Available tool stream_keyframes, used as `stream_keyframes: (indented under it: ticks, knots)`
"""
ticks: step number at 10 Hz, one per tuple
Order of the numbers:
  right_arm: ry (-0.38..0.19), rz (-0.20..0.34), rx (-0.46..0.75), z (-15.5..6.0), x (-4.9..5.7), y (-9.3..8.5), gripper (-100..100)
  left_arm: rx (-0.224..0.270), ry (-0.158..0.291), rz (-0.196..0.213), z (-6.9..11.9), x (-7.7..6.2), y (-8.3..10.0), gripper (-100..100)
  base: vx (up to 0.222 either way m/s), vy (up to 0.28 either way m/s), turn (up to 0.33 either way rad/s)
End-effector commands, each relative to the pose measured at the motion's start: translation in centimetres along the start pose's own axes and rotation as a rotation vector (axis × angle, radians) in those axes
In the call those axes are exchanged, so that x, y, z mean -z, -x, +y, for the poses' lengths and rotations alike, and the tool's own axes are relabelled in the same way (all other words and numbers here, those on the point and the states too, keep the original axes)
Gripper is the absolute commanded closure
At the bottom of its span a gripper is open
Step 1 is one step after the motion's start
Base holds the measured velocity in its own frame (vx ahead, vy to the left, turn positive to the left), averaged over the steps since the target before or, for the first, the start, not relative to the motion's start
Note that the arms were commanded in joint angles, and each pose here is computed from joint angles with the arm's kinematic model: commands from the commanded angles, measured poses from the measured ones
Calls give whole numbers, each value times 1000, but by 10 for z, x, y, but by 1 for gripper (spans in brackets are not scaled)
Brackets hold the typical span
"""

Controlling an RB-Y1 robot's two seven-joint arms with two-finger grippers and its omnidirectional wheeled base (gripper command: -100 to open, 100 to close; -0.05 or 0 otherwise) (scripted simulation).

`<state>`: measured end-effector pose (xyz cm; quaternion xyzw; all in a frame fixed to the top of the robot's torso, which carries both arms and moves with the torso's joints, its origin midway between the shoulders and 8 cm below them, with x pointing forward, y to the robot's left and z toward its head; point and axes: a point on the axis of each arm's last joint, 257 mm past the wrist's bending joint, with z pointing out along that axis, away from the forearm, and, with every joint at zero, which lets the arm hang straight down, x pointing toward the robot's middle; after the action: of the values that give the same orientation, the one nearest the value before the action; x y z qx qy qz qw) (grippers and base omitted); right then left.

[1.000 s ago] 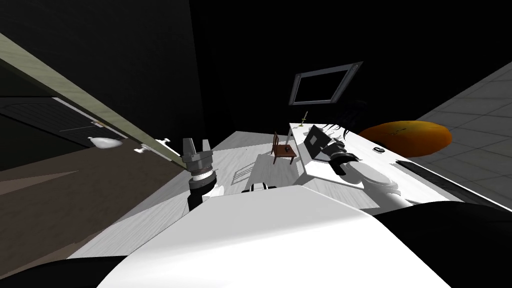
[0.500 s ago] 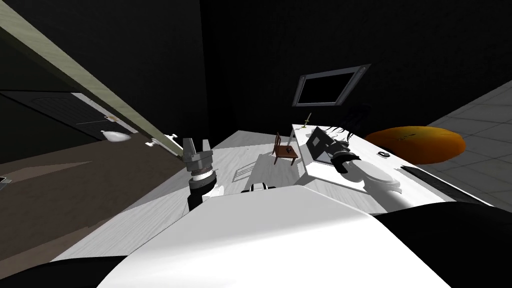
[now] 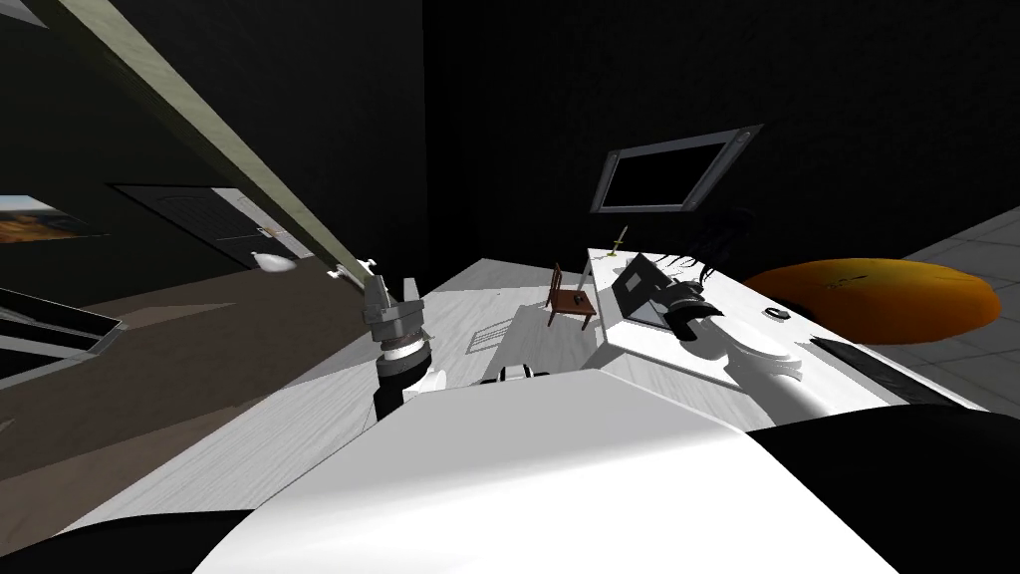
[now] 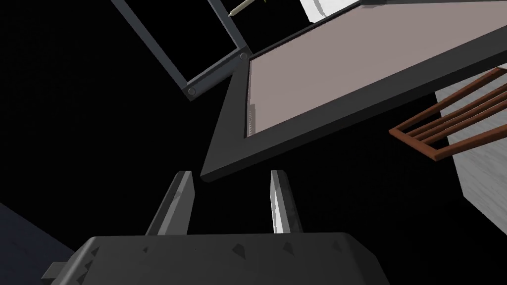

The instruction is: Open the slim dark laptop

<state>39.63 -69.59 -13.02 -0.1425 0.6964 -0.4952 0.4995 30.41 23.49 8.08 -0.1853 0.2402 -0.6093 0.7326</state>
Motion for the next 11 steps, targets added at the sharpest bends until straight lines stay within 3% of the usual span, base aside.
stream_keyframes:
  ticks: [1, 2, 3, 7, 11]
  knots:
    - [-12, 49, -105, -5, -5, -24, 100, 0, 0, 0, 0, 0, 0, 0, -156, -51, 157]
    - [-19, 61, -146, -9, -8, -30, 100, 0, 0, 0, 0, 0, 0, 0, -146, -63, 151]
    - [-23, 41, -119, -12, -10, -20, 100, 0, 0, 0, 0, 0, 0, 0, -63, -34, 37]
    - [-113, 105, -275, -28, -22, -49, 100, 0, 0, 0, 0, 0, 0, 0, -175, -81, 210]
    - [-155, 162, -399, -20, -26, -75, 100, 0, 0, 0, 0, 0, 0, 0, -151, -79, 183]
